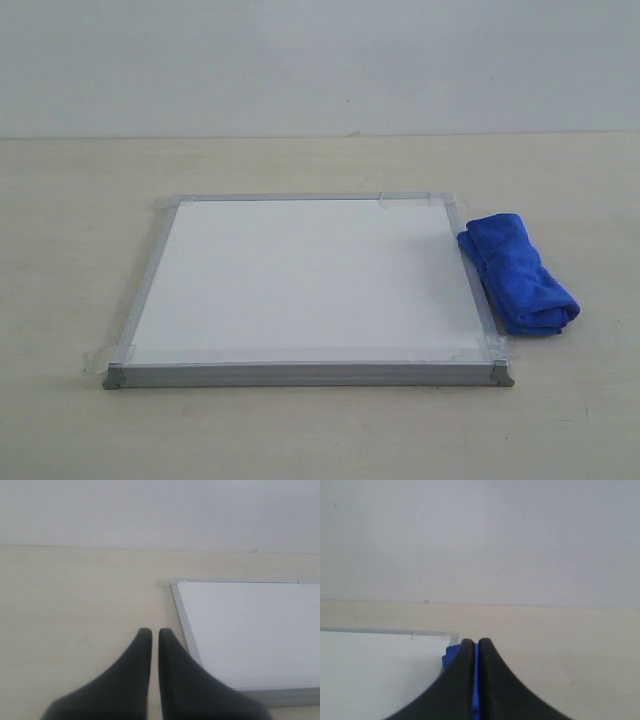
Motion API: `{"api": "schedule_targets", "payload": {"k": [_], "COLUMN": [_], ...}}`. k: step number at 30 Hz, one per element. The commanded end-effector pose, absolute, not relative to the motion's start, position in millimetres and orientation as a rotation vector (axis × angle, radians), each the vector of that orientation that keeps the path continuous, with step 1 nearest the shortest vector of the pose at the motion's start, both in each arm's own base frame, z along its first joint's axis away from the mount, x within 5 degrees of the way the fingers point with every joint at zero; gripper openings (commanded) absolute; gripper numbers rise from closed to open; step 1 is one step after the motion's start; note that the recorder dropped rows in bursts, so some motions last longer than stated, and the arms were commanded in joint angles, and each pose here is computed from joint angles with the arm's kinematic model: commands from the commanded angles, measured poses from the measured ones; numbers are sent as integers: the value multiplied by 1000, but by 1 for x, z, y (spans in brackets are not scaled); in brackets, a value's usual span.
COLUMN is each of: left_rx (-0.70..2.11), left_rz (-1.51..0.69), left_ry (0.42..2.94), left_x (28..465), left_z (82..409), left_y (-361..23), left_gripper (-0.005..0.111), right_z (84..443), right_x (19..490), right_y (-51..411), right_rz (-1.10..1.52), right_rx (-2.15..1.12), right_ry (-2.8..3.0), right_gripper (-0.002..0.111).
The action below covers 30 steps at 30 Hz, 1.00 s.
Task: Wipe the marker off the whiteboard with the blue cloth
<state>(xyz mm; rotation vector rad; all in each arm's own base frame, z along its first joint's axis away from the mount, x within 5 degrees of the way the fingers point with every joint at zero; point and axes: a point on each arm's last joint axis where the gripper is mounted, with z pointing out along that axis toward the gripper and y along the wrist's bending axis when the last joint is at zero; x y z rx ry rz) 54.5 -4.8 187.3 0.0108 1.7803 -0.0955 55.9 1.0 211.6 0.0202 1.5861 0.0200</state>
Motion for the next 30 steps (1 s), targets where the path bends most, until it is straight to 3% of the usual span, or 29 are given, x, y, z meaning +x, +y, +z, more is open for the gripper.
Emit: {"api": "schedule_targets", "payload": {"k": [1,30], "left_rx": [12,12], "left_rz": [-90,-90], "left_ry": [1776,1776], "left_x": [54,54], "left_z": [187,187], "left_y": [-5,-5], "left_gripper": [5,5], "right_z": [204,183], "right_x": [56,54], "right_y": [0,1], "right_rz": [18,32], "right_rx": [31,49], "right_ry": [1584,1812], "right_gripper": [0,0]}}
